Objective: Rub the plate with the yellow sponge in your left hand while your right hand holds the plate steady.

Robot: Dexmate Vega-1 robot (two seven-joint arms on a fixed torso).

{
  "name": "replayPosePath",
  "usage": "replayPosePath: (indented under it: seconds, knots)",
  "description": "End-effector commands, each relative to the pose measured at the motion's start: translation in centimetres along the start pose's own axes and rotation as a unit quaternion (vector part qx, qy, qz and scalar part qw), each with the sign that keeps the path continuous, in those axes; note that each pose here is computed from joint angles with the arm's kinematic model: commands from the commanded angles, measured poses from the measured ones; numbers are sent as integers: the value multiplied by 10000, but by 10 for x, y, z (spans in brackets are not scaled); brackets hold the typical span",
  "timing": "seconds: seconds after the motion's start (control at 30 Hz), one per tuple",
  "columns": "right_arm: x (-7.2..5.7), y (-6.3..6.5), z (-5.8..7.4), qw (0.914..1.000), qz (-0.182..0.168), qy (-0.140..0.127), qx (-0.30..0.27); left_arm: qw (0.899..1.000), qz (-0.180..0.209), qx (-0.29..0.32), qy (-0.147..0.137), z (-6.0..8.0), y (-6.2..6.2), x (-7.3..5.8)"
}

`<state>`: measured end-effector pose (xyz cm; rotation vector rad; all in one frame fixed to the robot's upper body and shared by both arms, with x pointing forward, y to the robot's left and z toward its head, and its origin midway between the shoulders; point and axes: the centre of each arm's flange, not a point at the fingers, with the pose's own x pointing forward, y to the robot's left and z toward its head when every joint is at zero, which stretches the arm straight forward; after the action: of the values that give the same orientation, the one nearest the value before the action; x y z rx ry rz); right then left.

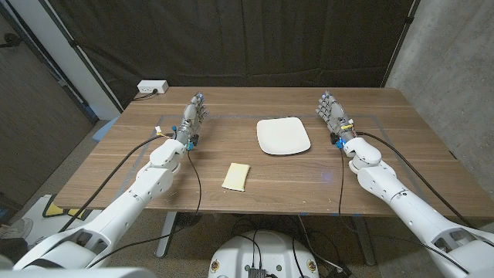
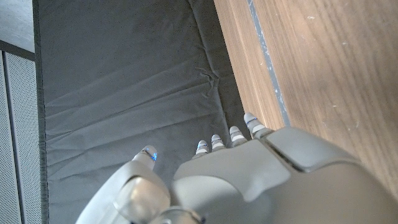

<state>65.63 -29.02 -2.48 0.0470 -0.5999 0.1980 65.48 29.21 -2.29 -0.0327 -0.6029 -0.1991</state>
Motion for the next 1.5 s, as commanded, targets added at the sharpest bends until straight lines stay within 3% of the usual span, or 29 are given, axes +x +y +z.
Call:
replayPosePath:
  seconds: [0.03,0.3,0.67,0.97,1.33,1.37,1.43,1.47,1.5]
  knots:
    - [5,1,4,9992,-44,114,-371,9999,-55,104,-59,3,4,8]
    - [3,6,14,9895,-46,543,-1339,9999,-88,133,-38,2,3,10]
    - [-6,18,25,9714,-252,808,-2221,9997,-162,177,-22,2,-1,15]
    - [-5,38,38,9412,7,1138,-3182,9993,-293,243,-15,2,-7,19]
    - [-5,57,50,9070,174,1292,-4004,9991,-324,274,-34,4,-8,19]
    - [-5,60,51,9008,203,1314,-4133,9991,-332,274,-36,4,-8,18]
    - [-5,62,52,8971,211,1333,-4206,9991,-335,275,-34,5,-8,18]
    - [-5,66,53,8902,258,1363,-4339,9990,-341,274,-36,5,-8,17]
    - [-5,66,53,8898,258,1370,-4346,9990,-341,274,-36,5,-8,17]
